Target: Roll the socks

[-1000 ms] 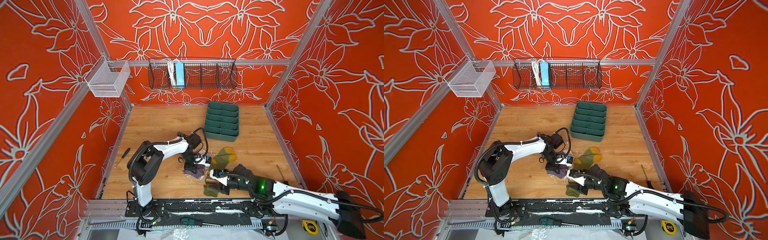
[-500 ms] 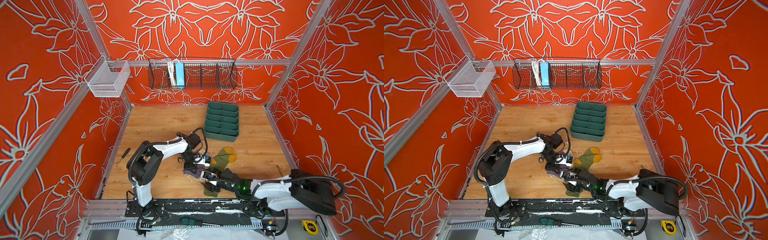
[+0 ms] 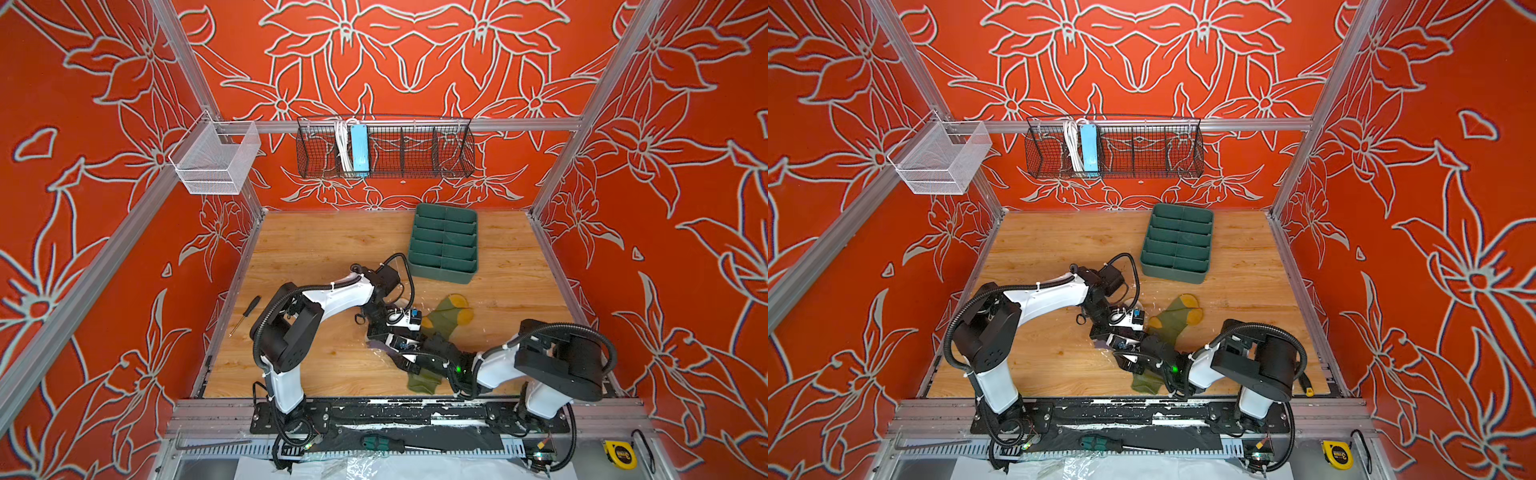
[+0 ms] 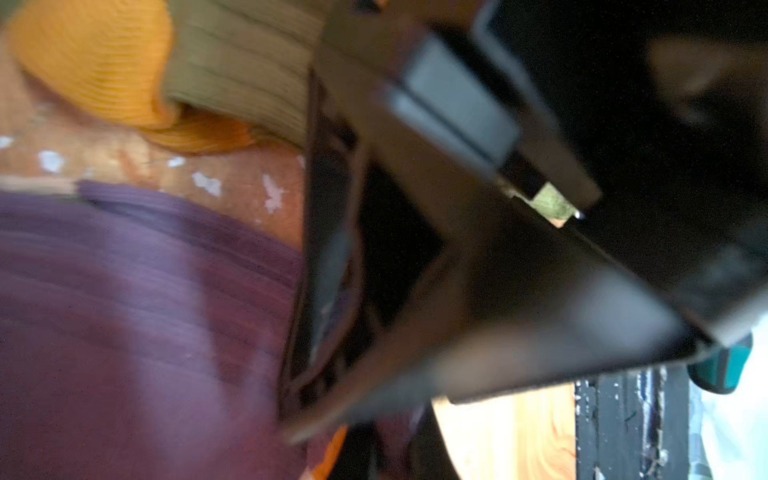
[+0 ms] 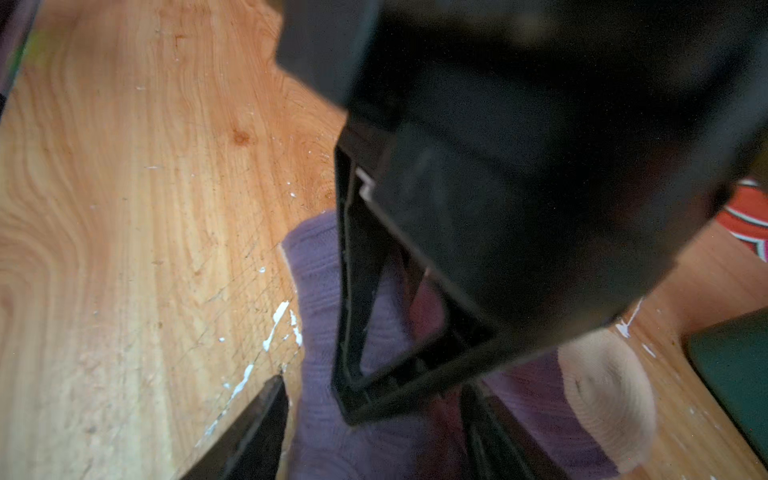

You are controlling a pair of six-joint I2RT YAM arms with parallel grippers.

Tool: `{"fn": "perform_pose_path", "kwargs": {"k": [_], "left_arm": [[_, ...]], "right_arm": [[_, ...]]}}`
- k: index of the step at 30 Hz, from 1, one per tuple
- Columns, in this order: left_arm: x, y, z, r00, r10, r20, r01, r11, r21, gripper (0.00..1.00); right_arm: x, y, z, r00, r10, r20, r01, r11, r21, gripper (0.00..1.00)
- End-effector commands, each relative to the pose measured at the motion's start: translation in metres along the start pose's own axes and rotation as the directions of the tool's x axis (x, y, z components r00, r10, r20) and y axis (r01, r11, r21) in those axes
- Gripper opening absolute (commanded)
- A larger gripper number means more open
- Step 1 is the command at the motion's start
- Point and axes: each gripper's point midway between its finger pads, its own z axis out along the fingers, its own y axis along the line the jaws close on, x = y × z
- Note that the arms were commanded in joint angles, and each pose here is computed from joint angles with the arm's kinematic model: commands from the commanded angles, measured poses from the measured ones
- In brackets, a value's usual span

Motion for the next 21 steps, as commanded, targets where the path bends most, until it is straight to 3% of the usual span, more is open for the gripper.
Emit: {"fn": "perform_pose_path", "kwargs": {"k": [1,5,9,13,17,18,20,21], "left_arm": [[-0.005,-0.013,-0.011,0.999,0.032,0.043,-0.032,0.999,0.014,0.0],[-0.006,-0.008,-0.013,0.998,0.044,0.044,-0.043,0.999,-0.025,0.0],[-0.008,-0.004,-0.015,0.996,0.065,0.063,-0.061,0.996,-0.069,0.0],[-0.013,0.0,-0.017,0.994,0.074,0.083,-0.066,0.993,-0.097,0.0],[-0.019,0.002,-0.02,0.99,0.077,0.115,-0.063,0.991,-0.122,0.0],[-0.019,0.002,-0.02,0.99,0.079,0.121,-0.063,0.99,-0.13,0.01],[-0.019,0.002,-0.022,0.987,0.082,0.135,-0.061,0.986,-0.155,0.23],[-0.019,0.002,-0.024,0.987,0.086,0.139,-0.062,0.984,-0.165,0.29]], "right_arm": [[0.009,-0.001,0.004,0.999,-0.009,-0.034,0.01,1.0,0.005,0.56],[0.025,0.013,0.005,0.991,-0.04,-0.125,0.03,0.997,-0.077,0.46],[0.039,0.013,0.003,0.981,-0.044,-0.189,0.03,0.997,-0.077,0.39],[0.044,0.014,0.005,0.976,-0.049,-0.21,0.033,0.996,-0.078,0.24],[0.047,0.014,0.009,0.969,-0.065,-0.237,0.046,0.995,-0.083,0.0],[0.048,0.014,0.01,0.968,-0.067,-0.243,0.048,0.995,-0.083,0.0],[0.048,0.013,0.01,0.966,-0.069,-0.247,0.052,0.996,-0.077,0.0],[0.048,0.012,0.011,0.965,-0.069,-0.253,0.052,0.996,-0.072,0.0]]}}
